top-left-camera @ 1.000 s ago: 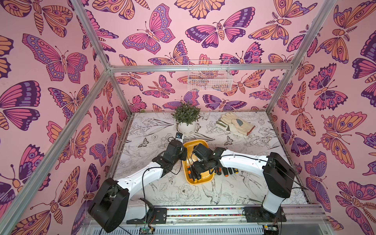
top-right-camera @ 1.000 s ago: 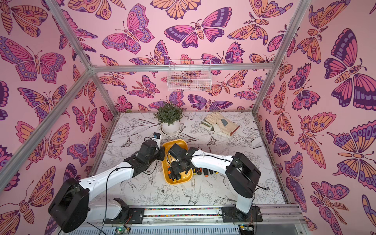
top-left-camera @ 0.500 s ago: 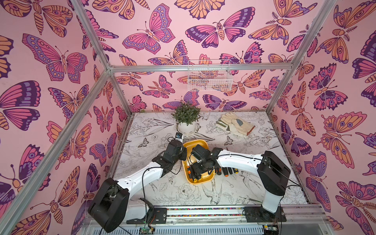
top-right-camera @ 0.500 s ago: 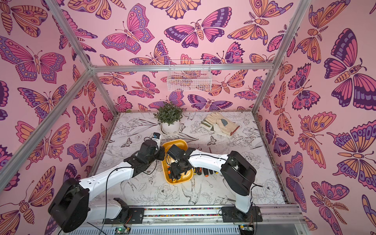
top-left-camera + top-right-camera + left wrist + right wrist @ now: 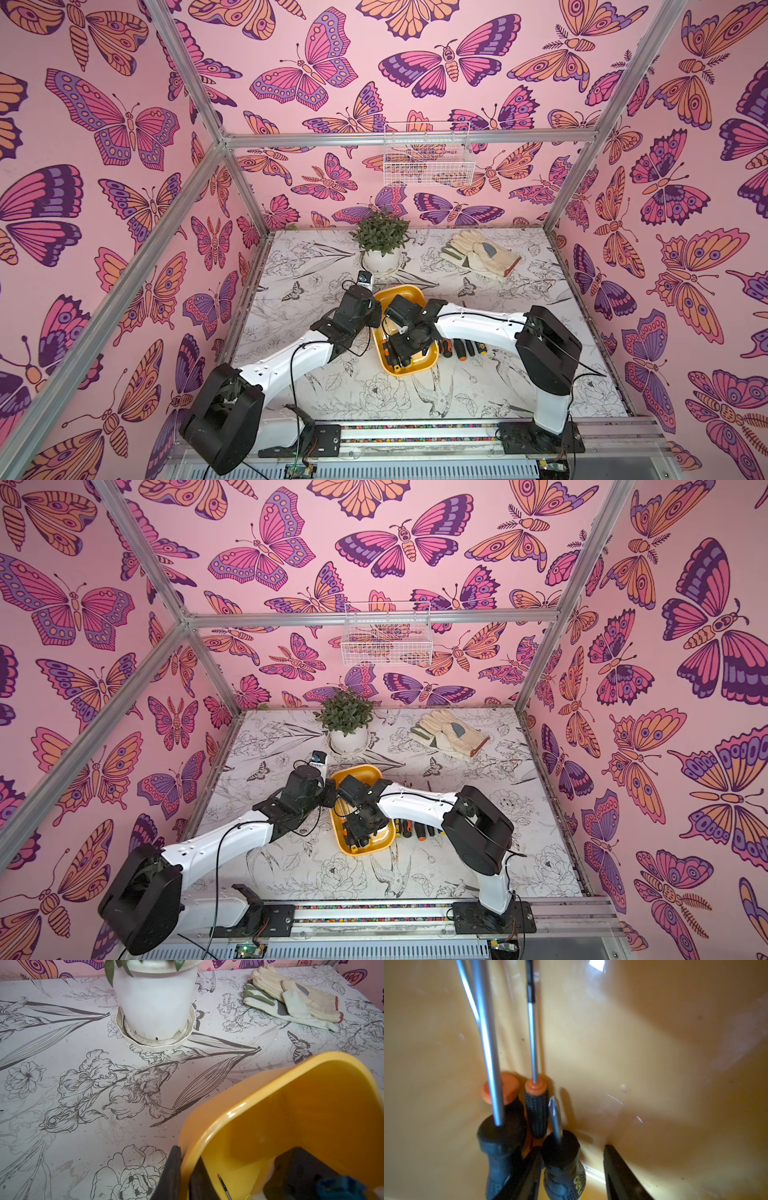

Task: Take out the screwdriver from the storage box
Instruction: Pick up the screwdriver from the storage box, then place the screwdriver at the center of the board.

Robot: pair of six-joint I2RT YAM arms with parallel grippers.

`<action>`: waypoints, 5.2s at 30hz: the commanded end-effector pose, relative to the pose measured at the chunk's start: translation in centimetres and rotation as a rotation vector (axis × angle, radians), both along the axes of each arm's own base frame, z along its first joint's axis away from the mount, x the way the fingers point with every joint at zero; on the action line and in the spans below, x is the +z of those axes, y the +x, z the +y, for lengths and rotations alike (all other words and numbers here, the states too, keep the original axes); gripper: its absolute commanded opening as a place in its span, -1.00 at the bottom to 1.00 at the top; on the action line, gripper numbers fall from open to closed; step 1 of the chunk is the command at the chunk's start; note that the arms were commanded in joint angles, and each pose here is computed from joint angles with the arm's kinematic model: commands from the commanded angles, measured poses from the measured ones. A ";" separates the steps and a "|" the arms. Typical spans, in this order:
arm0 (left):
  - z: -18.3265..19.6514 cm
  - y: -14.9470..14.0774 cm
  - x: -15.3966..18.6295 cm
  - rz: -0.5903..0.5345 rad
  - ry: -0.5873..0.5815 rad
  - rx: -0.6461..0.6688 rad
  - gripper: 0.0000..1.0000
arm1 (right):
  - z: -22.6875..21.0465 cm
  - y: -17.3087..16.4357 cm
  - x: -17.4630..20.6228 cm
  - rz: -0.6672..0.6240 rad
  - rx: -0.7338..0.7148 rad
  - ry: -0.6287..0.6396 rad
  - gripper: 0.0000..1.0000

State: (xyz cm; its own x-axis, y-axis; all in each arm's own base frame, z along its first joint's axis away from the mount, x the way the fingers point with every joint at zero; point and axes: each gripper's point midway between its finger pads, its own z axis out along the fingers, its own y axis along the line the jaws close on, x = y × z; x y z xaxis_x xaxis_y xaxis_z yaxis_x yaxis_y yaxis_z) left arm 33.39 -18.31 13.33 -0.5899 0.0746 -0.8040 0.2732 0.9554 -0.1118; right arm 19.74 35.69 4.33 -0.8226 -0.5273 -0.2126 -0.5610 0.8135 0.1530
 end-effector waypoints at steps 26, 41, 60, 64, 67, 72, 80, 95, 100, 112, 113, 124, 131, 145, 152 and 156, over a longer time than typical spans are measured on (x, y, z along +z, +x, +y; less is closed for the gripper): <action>0.8 -0.7 -1.1 0.010 0.066 -0.008 -1.00 | -1.9 1.4 1.2 -0.105 -0.018 0.029 -0.94; 0.6 -0.8 -1.2 0.018 0.059 -0.021 -1.00 | -1.3 1.2 4.8 -0.155 -0.042 0.235 -1.00; 0.6 -0.8 -1.5 0.024 0.061 -0.018 -1.00 | -4.4 1.4 8.7 -0.208 -0.099 0.272 -1.00; 0.7 -0.8 -1.5 0.024 0.063 -0.016 -1.00 | -5.7 1.4 8.9 -0.217 -0.112 0.251 -1.00; 0.7 -0.8 -1.6 0.025 0.063 -0.016 -1.00 | -6.7 1.6 8.9 -0.220 -0.130 0.242 -1.00; 0.6 -0.8 -1.7 0.029 0.063 -0.019 -1.00 | -8.2 1.9 9.3 -0.228 -0.153 0.234 -1.00; 0.5 -0.8 -1.7 0.030 0.061 -0.023 -1.00 | -13.0 2.9 8.8 -0.225 -0.234 0.120 -1.00; 0.4 -0.8 -1.8 0.036 0.061 -0.026 -1.00 | -19.3 3.4 7.8 -0.212 -0.302 -0.042 -1.00; 0.4 -0.9 -1.8 0.035 0.063 -0.029 -1.00 | -20.9 3.7 7.4 -0.202 -0.315 -0.090 -1.00; 0.3 -0.8 -1.6 0.030 0.062 -0.033 -1.00 | -24.0 5.1 6.1 -0.154 -0.347 -0.156 -1.00; 0.3 -0.8 -1.6 0.030 0.064 -0.032 -1.00 | -24.1 5.1 5.9 -0.147 -0.347 -0.159 -1.00; 0.3 -0.6 -1.6 0.030 0.066 -0.031 -1.00 | -24.7 6.0 3.5 -0.074 -0.341 -0.207 -1.00; 0.5 -0.5 -1.7 0.030 0.072 -0.023 -1.00 | -25.1 6.7 2.7 -0.048 -0.356 -0.202 -1.00; 0.3 -0.6 -1.9 0.039 0.066 -0.028 -1.00 | -25.8 7.5 0.9 0.004 -0.389 -0.186 -1.00; 0.2 -0.7 -2.0 0.042 0.064 -0.031 -1.00 | -25.9 7.4 -0.6 0.050 -0.395 -0.190 -1.00; 0.3 -0.7 -2.1 0.043 0.065 -0.030 -1.00 | -25.9 7.3 -1.2 0.065 -0.396 -0.192 -1.00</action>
State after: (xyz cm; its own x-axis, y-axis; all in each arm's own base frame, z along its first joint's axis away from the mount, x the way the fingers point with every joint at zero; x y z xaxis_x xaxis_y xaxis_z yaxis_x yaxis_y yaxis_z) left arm 33.45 -18.39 13.10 -0.5914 0.0794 -0.8025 0.2764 0.9548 -0.1092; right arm 26.57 9.58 3.11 -0.9777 -0.1953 -0.0773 -0.1949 0.9807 -0.0121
